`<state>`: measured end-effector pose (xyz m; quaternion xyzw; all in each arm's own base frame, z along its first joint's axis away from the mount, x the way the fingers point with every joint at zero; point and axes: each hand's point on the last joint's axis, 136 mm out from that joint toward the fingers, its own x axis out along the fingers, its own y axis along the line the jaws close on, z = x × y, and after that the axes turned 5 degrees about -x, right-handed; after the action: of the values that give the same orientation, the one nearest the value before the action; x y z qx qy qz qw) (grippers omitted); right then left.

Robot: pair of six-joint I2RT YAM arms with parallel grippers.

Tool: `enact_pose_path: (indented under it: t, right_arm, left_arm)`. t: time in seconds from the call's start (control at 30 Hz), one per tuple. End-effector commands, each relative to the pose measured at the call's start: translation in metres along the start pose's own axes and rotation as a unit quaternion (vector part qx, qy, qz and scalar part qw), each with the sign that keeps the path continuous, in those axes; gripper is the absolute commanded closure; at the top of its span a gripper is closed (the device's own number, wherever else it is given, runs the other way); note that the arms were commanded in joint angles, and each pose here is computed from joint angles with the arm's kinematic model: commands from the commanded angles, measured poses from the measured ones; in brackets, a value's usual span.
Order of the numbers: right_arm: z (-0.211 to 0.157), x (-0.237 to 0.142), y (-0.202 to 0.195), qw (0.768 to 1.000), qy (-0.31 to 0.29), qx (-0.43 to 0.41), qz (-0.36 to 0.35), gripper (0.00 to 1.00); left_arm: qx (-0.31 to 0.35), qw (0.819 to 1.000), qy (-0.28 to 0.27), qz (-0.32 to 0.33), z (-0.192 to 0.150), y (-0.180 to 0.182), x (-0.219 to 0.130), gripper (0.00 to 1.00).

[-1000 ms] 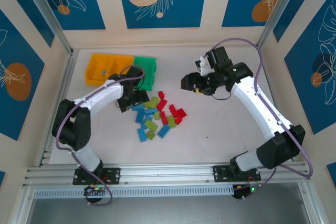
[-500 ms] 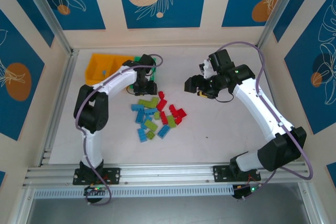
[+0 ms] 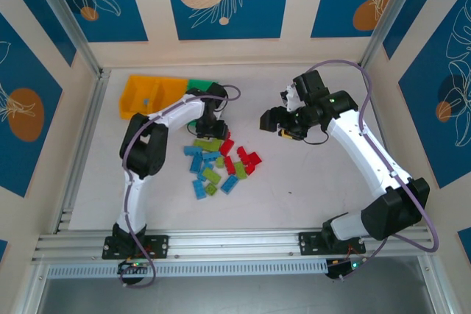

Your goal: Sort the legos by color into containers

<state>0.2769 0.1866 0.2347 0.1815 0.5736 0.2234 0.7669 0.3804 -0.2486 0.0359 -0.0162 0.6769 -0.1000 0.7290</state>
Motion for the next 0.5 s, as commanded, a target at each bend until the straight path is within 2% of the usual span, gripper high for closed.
enact_pose_path:
  t: [0.0,0.2,0.33,0.37,0.47]
  right_arm:
    - [-0.009,-0.006,-0.003,1.0,0.003,0.01,-0.004,0.27]
    - [-0.01,-0.005,-0.004,1.0,0.005,0.014,-0.002,0.27]
    - [-0.008,-0.007,-0.002,1.0,0.0,0.012,-0.001,0.27]
    - [-0.007,-0.009,-0.001,1.0,-0.001,0.01,0.0,0.27]
    - [-0.006,-0.01,0.0,1.0,-0.003,0.011,-0.001,0.27]
  left_arm:
    - [0.013,1.0,0.024,-0.012,-0.006,-0.008,0.01,0.45]
    - [0.007,0.999,0.042,-0.001,-0.013,-0.003,0.022,0.46]
    - [0.0,0.999,0.042,0.004,-0.014,-0.001,0.021,0.57]
    - [-0.002,0.999,0.039,0.001,-0.012,-0.002,0.018,0.61]
    - [-0.007,1.0,0.013,-0.013,-0.005,-0.01,-0.005,0.65]
